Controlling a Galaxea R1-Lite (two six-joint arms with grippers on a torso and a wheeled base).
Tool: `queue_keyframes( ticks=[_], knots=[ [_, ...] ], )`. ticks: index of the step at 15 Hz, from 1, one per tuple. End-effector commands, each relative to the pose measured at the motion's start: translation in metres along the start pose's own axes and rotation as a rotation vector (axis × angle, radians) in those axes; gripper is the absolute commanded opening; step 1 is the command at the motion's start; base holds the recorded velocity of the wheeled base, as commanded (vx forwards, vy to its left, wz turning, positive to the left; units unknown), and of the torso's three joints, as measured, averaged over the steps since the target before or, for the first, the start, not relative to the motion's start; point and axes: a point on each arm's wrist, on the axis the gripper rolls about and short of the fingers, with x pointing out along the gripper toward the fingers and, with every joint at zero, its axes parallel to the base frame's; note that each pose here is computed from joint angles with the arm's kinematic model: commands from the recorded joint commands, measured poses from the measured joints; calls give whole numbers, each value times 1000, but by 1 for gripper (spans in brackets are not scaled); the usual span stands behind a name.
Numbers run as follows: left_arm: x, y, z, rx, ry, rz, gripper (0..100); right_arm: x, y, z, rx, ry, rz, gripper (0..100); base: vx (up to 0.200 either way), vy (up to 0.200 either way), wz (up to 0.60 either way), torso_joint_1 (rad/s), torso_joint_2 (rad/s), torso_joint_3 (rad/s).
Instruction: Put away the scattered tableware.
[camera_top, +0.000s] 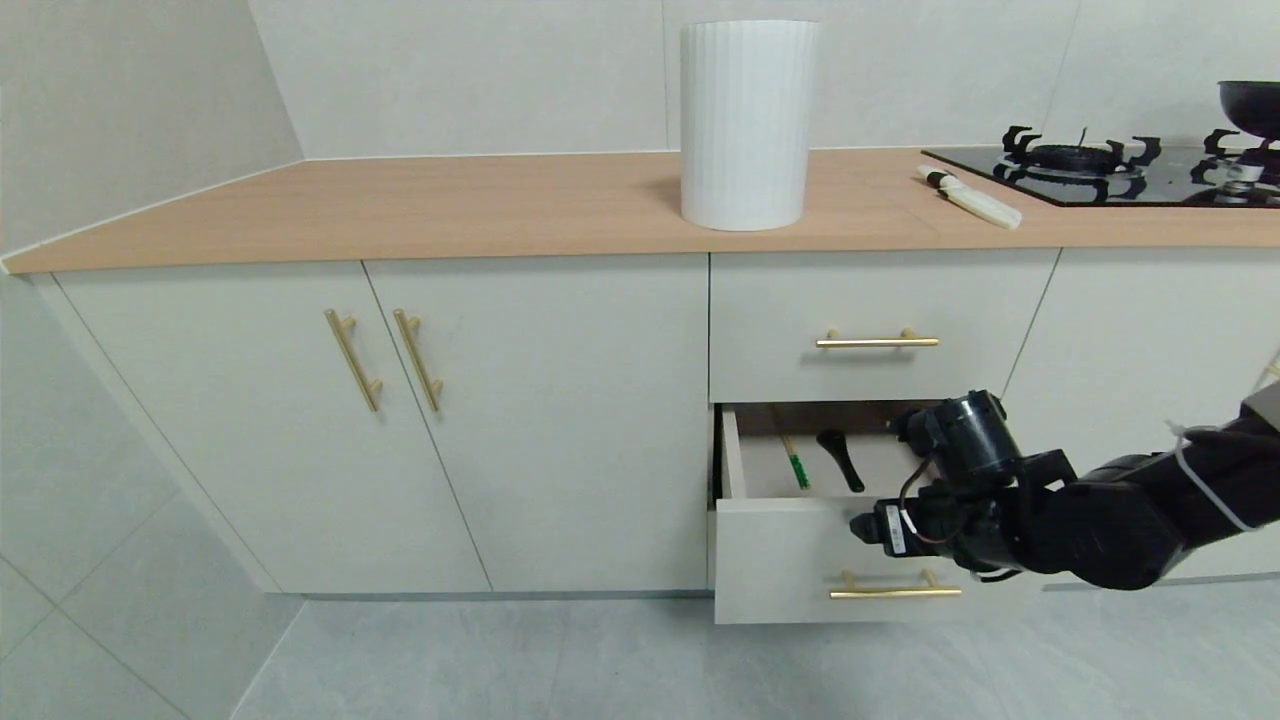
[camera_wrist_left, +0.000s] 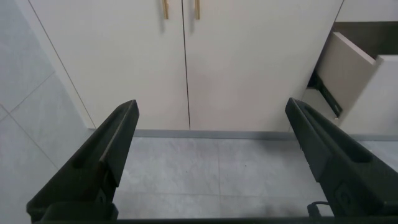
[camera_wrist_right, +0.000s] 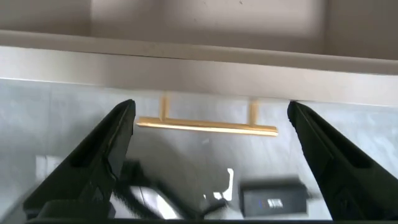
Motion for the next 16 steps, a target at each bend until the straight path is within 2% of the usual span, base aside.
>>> queue_keyframes(
  ticks=[1,4,5,13,16],
  knots=[
    [0,0,0,0,0,1,100,28,4,6,4,-7,-8,100,0,0,0,0,0,0],
    [0,0,0,0,0,1,100,52,3,22,0,-97,-8,100,0,0,0,0,0,0],
    [0,0,0,0,0,1,100,56,3,24,5,-108,-6,100,0,0,0,0,0,0],
    [0,0,0,0,0,1,100,123,-3,22,53,-373,-6,100,0,0,0,0,0,0],
    [0,0,0,0,0,1,100,129,-7,27,73,-401,-13,100,0,0,0,0,0,0]
  ],
)
